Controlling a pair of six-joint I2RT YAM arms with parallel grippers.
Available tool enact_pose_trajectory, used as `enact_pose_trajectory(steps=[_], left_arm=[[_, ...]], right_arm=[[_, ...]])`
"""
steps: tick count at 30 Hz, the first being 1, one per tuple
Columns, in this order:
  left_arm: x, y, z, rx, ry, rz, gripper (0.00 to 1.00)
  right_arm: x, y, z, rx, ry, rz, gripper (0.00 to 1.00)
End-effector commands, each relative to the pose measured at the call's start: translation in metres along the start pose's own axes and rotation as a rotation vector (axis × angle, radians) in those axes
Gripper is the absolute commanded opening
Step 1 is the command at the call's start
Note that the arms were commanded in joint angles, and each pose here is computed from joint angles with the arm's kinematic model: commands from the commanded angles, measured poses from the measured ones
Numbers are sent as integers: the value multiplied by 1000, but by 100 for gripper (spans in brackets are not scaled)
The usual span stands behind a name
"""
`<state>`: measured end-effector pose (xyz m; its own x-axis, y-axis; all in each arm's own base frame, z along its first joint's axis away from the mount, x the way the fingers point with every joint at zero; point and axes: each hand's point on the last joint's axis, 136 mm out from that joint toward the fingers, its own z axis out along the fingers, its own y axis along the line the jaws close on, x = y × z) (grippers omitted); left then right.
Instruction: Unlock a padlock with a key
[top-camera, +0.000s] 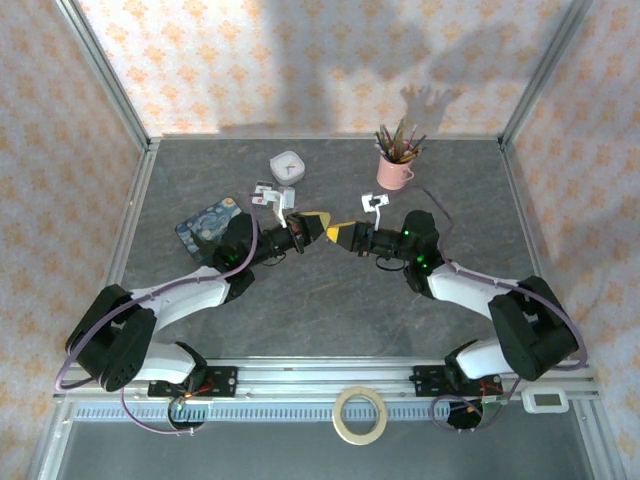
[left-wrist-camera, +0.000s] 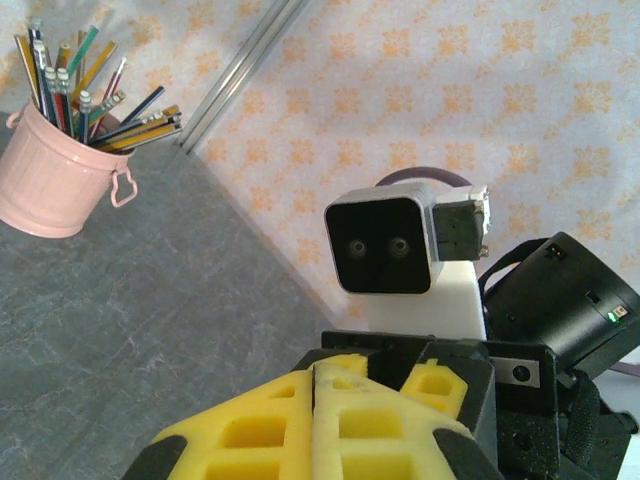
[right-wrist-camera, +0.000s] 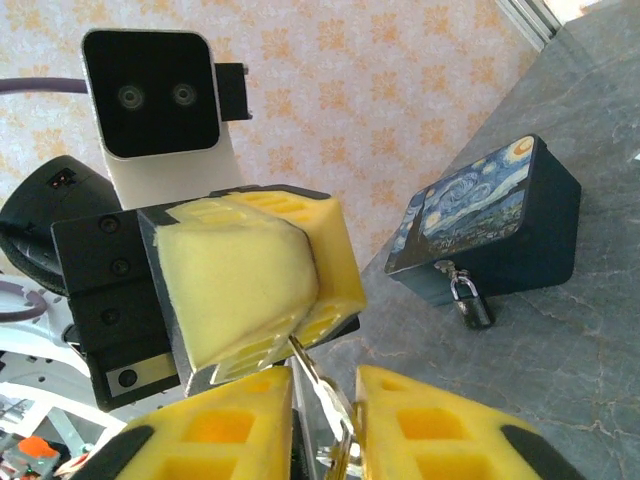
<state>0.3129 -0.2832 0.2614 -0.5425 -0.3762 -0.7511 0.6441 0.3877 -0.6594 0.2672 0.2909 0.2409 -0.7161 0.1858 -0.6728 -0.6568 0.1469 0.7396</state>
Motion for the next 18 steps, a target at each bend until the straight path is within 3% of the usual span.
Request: enact_pose_trajectory(steps=[1,5,8,9,11,12,14,18], left_arm=[[-10,-9,1,50,-28,11,0],[-11,-7,-1,35,-35,11,0],[-19,5,-6,-41,-73,9,2],[-23,12,-9,-80,-92,2,17],[-37,33,-24,-186,-153,-18,59],[-44,46,-32,-246,-180,-30,69],[-61,79,-58,-411,-240,-49,77],[-99,142,-118,-735,-336,-69,82]], right_arm=[[-5,11,0,-54,-16,-38,16],[-3,9,0,-50,-15,-34,4],[-1,3,-1,-29,-25,-26,0],[-1,2,-2,-23,-29,-23,0],[0,0,-3,-9,-35,-29,0],[0,-2,-3,1,-36,-30,0],[0,-7,-5,36,-40,-44,0],[1,-19,-6,128,-31,-80,0]])
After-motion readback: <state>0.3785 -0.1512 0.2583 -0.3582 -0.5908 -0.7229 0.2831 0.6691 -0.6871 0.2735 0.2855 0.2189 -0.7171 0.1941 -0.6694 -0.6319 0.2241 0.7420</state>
